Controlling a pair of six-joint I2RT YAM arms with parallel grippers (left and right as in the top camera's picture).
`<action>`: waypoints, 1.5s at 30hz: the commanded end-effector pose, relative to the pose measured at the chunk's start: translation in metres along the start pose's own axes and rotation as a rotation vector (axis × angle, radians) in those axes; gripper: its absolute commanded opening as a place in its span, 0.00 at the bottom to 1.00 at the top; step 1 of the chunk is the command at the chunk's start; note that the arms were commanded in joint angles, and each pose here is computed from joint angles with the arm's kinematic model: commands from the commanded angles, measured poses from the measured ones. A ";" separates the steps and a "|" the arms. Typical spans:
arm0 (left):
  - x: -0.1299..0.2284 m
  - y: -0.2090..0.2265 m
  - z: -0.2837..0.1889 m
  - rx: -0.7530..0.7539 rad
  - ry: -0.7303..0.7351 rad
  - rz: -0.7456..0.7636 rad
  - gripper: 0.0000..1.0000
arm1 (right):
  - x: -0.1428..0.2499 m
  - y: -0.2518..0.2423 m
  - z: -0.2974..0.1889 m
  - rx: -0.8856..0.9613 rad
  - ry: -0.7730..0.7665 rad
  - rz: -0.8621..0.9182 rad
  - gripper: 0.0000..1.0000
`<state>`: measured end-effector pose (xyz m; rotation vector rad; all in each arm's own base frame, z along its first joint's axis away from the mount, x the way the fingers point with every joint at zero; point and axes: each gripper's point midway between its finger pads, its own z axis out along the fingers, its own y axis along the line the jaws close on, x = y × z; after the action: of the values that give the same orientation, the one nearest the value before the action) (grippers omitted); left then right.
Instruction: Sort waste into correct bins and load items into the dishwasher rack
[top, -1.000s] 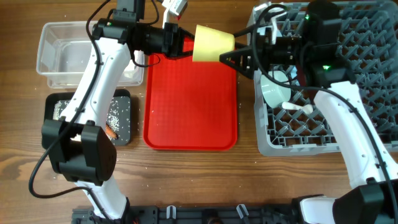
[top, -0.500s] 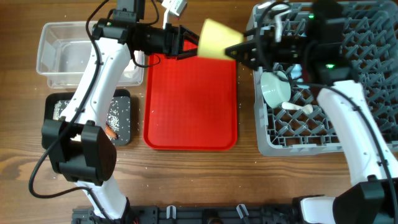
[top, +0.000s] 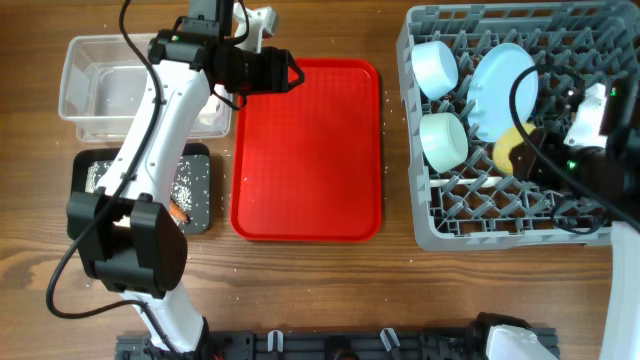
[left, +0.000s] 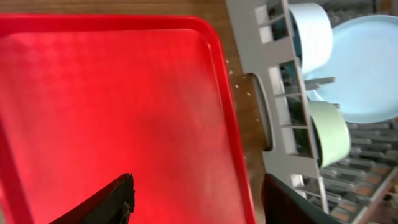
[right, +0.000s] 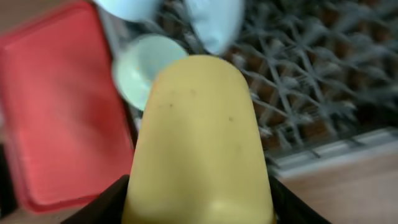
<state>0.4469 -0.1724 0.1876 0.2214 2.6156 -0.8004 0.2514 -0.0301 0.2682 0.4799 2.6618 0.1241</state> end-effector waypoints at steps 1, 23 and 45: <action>-0.003 0.003 -0.004 -0.044 -0.017 0.019 0.66 | -0.004 -0.031 0.018 0.188 0.060 0.041 0.52; 0.014 0.021 0.006 -0.101 0.031 -0.011 0.70 | -0.004 -0.049 0.130 0.238 0.412 0.066 1.00; 0.014 0.024 0.005 -0.119 0.028 -0.010 1.00 | -0.011 0.025 -0.113 -0.083 -0.376 -0.180 1.00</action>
<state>0.4439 -0.1553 0.1653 0.1731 2.6853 -0.6608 0.2082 -0.0025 0.3811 0.2195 2.3285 0.1522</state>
